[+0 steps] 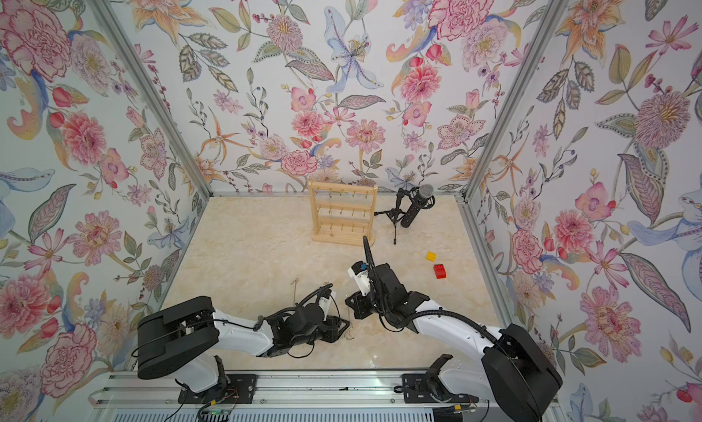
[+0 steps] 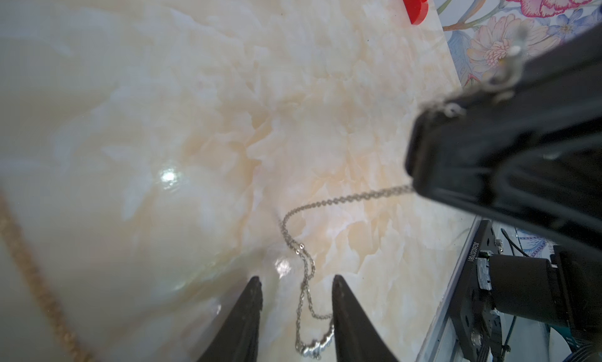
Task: Take the necklace off the jewelry display stand
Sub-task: Place the necklace at the center of the board.
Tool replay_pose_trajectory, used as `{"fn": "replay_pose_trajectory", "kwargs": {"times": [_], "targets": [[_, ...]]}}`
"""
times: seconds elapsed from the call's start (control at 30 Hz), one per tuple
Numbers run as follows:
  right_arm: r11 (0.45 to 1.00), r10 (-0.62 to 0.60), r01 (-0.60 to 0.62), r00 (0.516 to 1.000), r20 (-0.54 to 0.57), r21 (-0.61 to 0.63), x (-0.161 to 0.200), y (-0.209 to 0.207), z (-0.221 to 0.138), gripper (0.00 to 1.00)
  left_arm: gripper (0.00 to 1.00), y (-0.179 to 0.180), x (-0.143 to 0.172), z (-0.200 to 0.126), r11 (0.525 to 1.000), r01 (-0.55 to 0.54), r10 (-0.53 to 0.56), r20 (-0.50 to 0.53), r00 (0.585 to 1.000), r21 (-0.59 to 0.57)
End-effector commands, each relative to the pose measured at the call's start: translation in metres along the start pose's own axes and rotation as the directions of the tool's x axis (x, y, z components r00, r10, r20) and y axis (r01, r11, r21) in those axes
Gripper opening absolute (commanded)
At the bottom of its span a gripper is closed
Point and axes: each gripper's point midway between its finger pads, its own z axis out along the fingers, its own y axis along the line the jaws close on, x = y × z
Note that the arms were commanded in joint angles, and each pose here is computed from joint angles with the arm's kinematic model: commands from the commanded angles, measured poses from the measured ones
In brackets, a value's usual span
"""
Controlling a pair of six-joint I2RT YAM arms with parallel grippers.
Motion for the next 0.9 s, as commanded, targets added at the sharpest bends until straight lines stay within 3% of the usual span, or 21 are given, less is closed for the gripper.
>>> {"fn": "replay_pose_trajectory", "kwargs": {"times": [0.0,0.63,0.87], "targets": [[1.0,-0.012,0.012,1.0,0.027,0.011,-0.014,-0.002,0.003,0.0,0.41,-0.009,-0.012,-0.014,1.0,-0.017,0.017,0.077,0.997,0.008],[0.998,0.038,-0.037,0.999,-0.008,0.052,-0.029,-0.03,0.03,0.0,0.64,-0.023,-0.048,-0.052,0.989,-0.141,0.148,0.232,0.961,-0.049],[0.995,0.072,-0.071,0.997,-0.018,0.074,-0.033,-0.047,0.041,0.0,0.75,-0.015,-0.078,-0.078,0.961,-0.217,0.261,0.3,0.917,-0.174]]}}
